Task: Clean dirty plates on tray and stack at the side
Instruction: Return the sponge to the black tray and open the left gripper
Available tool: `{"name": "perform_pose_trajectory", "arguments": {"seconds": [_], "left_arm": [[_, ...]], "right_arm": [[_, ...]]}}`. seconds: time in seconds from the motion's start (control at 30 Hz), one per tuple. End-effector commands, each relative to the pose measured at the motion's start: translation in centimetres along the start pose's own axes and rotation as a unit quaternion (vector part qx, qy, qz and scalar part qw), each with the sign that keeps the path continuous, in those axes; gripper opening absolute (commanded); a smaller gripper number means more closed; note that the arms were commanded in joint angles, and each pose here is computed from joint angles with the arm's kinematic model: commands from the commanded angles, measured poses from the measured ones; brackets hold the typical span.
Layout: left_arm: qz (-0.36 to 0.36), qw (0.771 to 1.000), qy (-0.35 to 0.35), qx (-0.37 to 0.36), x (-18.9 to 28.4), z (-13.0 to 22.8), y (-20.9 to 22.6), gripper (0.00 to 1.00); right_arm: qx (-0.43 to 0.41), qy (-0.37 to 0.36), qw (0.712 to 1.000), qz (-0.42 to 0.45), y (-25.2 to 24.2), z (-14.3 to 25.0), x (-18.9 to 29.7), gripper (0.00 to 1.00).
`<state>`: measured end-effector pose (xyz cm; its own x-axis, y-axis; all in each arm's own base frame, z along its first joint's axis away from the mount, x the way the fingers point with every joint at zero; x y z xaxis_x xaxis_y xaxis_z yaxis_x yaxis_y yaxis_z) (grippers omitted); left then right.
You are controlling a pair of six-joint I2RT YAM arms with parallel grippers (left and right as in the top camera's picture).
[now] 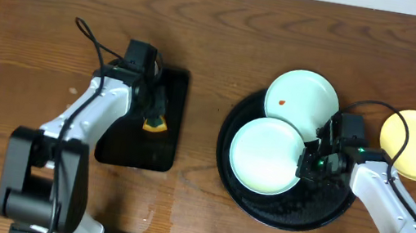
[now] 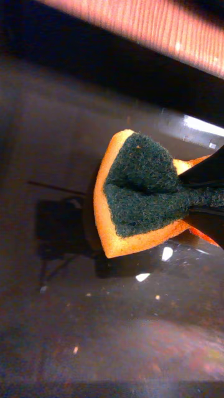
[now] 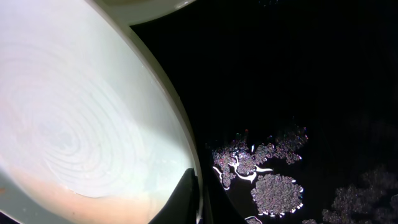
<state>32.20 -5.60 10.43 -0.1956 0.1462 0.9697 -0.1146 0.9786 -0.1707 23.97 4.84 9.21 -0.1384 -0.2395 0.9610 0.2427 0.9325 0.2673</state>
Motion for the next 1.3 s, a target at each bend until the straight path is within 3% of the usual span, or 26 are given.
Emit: {"name": "perform_pose_trajectory", "arguments": {"seconds": [0.0,0.13,0.2,0.27,0.4,0.5,0.57,0.67,1.07,1.27], "left_arm": [[-0.015,0.999,0.034,-0.004,-1.9,0.8,0.7,0.08],[-0.022,0.998,0.058,-0.001,-3.2,1.3,1.0,0.22],[-0.023,0.998,0.062,0.000,-3.4,1.4,1.1,0.22],[-0.022,0.998,0.059,-0.001,-3.2,1.3,1.0,0.33],[-0.019,0.999,0.049,-0.002,-2.6,1.1,0.9,0.32],[-0.017,0.999,0.044,-0.002,-2.3,1.0,0.8,0.25],[-0.018,0.999,0.045,-0.002,-2.3,1.0,0.9,0.25],[-0.019,0.999,0.049,-0.002,-2.3,1.2,0.9,0.33],[-0.020,0.998,0.051,-0.002,-2.3,1.2,0.9,0.34],[-0.020,0.998,0.052,-0.002,-2.3,1.2,0.9,0.34]], "right_arm": [[-0.002,0.006,1.000,0.008,-0.1,0.2,-0.3,0.04],[-0.002,0.006,1.000,0.008,-0.1,0.2,-0.3,0.04],[-0.002,0.006,1.000,0.008,-0.1,0.2,-0.3,0.04],[-0.002,0.006,1.000,0.008,-0.1,0.2,-0.3,0.04],[-0.002,0.005,1.000,0.007,-0.1,0.2,-0.3,0.09],[-0.001,0.003,1.000,0.006,-0.1,0.1,-0.3,0.11],[-0.001,0.002,1.000,0.006,-0.1,0.1,-0.3,0.18],[0.000,-0.001,1.000,0.004,0.0,0.0,-0.3,0.23],[0.003,-0.014,1.000,-0.001,0.1,-0.5,-0.7,0.24],[-0.001,0.000,1.000,0.004,-0.2,-0.5,-2.2,0.18]]}}
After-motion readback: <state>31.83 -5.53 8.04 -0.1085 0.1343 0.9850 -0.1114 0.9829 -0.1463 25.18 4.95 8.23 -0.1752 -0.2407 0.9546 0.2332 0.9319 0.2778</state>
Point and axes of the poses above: each gripper's point midway between its finger pads, its own x axis back along the fingers, its own y axis along the line the jaws close on, z = x × y, the point moved 8 cm from there along x, back along the fingers, and after that the axes turned 4 degrees about -x, right-handed, at the moved point
